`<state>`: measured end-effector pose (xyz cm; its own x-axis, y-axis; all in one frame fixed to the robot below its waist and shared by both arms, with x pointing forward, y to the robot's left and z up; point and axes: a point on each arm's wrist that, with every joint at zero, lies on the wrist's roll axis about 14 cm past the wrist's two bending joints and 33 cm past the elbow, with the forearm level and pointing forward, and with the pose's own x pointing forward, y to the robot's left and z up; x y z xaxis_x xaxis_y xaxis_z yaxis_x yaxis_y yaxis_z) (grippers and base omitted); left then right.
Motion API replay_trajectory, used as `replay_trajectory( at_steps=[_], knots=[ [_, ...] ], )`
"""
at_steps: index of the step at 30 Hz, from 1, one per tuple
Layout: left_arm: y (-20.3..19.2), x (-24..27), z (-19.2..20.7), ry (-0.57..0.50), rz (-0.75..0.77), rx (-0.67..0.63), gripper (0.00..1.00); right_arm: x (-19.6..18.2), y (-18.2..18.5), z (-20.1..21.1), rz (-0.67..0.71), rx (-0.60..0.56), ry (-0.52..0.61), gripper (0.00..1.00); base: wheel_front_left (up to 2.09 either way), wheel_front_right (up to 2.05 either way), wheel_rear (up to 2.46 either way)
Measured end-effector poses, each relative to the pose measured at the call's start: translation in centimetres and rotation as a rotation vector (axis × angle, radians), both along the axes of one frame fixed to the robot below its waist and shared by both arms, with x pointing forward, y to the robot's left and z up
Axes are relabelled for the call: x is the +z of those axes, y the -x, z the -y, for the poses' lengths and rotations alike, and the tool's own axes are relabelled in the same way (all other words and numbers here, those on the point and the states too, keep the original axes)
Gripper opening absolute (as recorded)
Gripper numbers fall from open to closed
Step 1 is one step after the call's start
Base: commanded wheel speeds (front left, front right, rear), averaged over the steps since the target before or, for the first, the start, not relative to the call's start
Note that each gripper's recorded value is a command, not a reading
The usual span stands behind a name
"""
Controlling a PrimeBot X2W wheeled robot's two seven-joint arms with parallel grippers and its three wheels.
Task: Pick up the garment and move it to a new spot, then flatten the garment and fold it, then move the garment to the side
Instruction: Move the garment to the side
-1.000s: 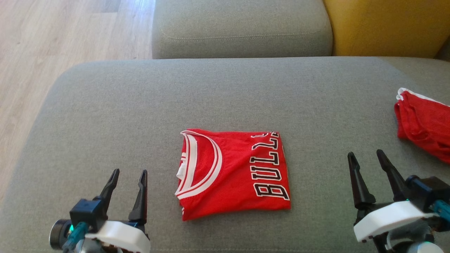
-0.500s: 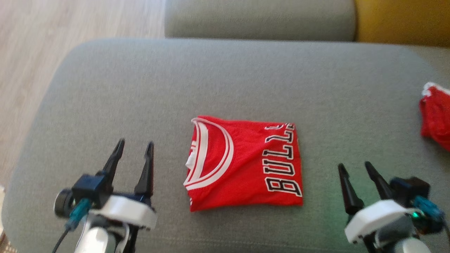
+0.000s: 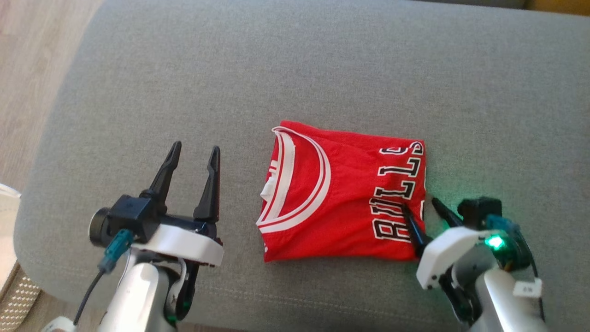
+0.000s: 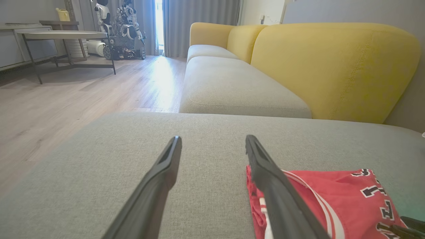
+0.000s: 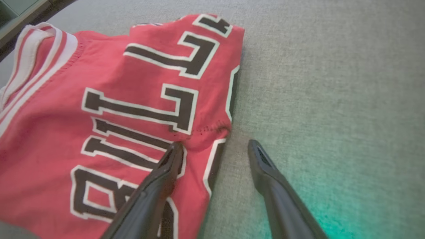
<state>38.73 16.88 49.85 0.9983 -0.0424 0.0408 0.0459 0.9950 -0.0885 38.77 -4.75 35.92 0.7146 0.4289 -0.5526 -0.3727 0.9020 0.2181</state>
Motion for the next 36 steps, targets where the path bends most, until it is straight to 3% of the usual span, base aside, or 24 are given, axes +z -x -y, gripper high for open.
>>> replay_trajectory(
  at_steps=[1, 2, 3, 8, 13, 18, 25, 36],
  knots=[
    [-0.2, -0.1, 0.0, 0.001, -0.001, 0.0, 1.0, -0.1, -0.1, -0.4, -0.009, 0.011, -0.001, 0.77, 0.0, 0.0, 0.0],
    [-0.3, -0.1, 0.1, 0.002, -0.003, -0.001, 1.0, -0.1, -0.4, -0.7, -0.012, 0.022, -0.003, 0.15, 0.0, 0.0, 0.0],
    [-0.5, -0.2, 0.1, 0.002, -0.003, -0.003, 1.0, 0.0, -0.7, -0.9, -0.013, 0.029, -0.003, 0.0, 0.0, 0.0, 0.0],
    [-1.2, -0.5, 1.2, 0.009, -0.007, -0.034, 1.0, 0.5, -0.9, -0.9, -0.004, 0.041, -0.007, 0.0, 0.0, 0.0, 0.0],
    [-2.3, -0.4, 2.7, 0.02, 0.003, -0.08, 1.0, 1.9, -1.4, 2.3, 0.066, 0.0, 0.036, 0.0, 0.0, 0.0, 0.0],
    [-3.6, 0.0, 5.2, 0.022, 0.026, -0.158, 1.0, 4.9, -3.6, 9.1, 0.169, -0.131, 0.114, 0.0, 0.0, 0.0, 0.0],
    [-5.9, 0.2, 10.3, 0.036, 0.057, -0.312, 1.0, 12.9, -7.9, 20.9, 0.366, -0.333, 0.282, 0.0, 0.0, 0.0, 0.0],
    [-9.2, -2.9, 14.7, 0.048, 0.016, -0.45, 1.0, 15.7, -8.9, 32.7, 0.364, -0.585, 0.393, 0.0, 0.0, 0.0, 0.0]
  ],
)
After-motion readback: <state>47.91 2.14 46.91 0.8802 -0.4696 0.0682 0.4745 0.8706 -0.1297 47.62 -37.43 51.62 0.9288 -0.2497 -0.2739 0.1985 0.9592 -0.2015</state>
